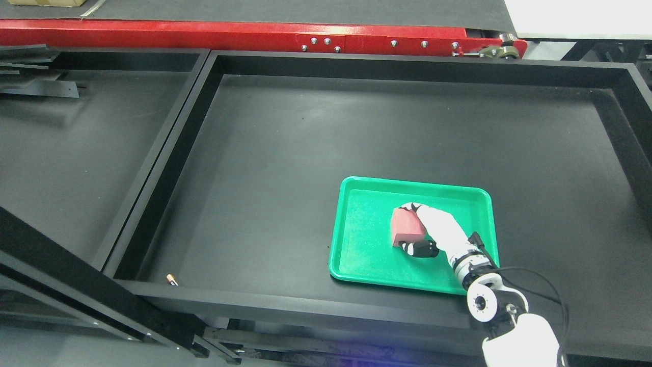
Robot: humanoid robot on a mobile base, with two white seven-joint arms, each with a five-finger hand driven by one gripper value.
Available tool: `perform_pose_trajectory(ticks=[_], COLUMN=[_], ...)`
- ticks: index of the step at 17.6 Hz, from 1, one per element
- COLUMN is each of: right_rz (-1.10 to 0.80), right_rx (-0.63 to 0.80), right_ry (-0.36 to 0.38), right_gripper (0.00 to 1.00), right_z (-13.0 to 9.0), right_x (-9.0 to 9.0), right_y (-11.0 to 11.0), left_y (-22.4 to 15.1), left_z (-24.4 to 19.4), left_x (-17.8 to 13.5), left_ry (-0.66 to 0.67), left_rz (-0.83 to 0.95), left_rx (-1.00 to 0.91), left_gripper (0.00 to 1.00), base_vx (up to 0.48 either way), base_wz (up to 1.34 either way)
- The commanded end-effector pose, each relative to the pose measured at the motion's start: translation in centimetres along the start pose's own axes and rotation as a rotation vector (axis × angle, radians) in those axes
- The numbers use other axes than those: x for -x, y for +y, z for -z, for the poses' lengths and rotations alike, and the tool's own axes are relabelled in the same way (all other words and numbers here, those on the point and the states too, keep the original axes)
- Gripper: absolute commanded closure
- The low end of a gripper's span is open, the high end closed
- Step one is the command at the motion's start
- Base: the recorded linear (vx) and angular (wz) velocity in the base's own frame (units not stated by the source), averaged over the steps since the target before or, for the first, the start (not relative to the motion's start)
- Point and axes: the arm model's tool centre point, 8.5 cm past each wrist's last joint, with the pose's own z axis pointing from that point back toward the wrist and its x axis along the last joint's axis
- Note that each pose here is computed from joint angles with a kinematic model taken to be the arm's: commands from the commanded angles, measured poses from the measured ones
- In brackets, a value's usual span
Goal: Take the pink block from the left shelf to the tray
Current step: 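Close the right hand fingers around the pink block, then lift the pink block up out of the green tray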
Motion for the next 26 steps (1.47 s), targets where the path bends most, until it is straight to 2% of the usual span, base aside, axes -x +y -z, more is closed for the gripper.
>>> perform_pose_trajectory(ticks=[1,4,8,9,13,26], right_rz=[-0.012,-0.001,0.055,0.076,0.104,0.111], right_rx=[0.060,0.198,0.422,0.461,0.648,0.645], right_ry=[-0.016,-0.056,-0.221,-0.242,-0.261,-0.264], right_gripper=[0.95,0.96,0.96,0.96,0.96,0.96], right_z=[-0.1,-0.6,-2.9,-3.3,-4.4,-4.7], right_x=[0.8,1.0,0.8,0.8,1.0,0.8], right_y=[-0.8,-2.6,-6.4,-7.0,-8.9,-8.2], left_y=[1.0,1.0,1.0,1.0,1.0,1.0], left_z=[-0.2,-0.2,-0.2,-0.2,-0.2,-0.2], left_x=[0.7,0.7,0.7,0.7,0.7,0.7], left_ry=[0.003,0.003,0.003,0.003,0.003,0.003], left_rz=[0.002,0.002,0.002,0.002,0.002,0.002], left_rx=[-0.015,-0.015,-0.015,-0.015,-0.015,-0.015], left_gripper=[0.00,0.00,0.00,0.00,0.00,0.00], base_vx=[0.000,0.000,0.000,0.000,0.006,-0.059], base_wz=[0.00,0.00,0.00,0.00,-0.01,0.17])
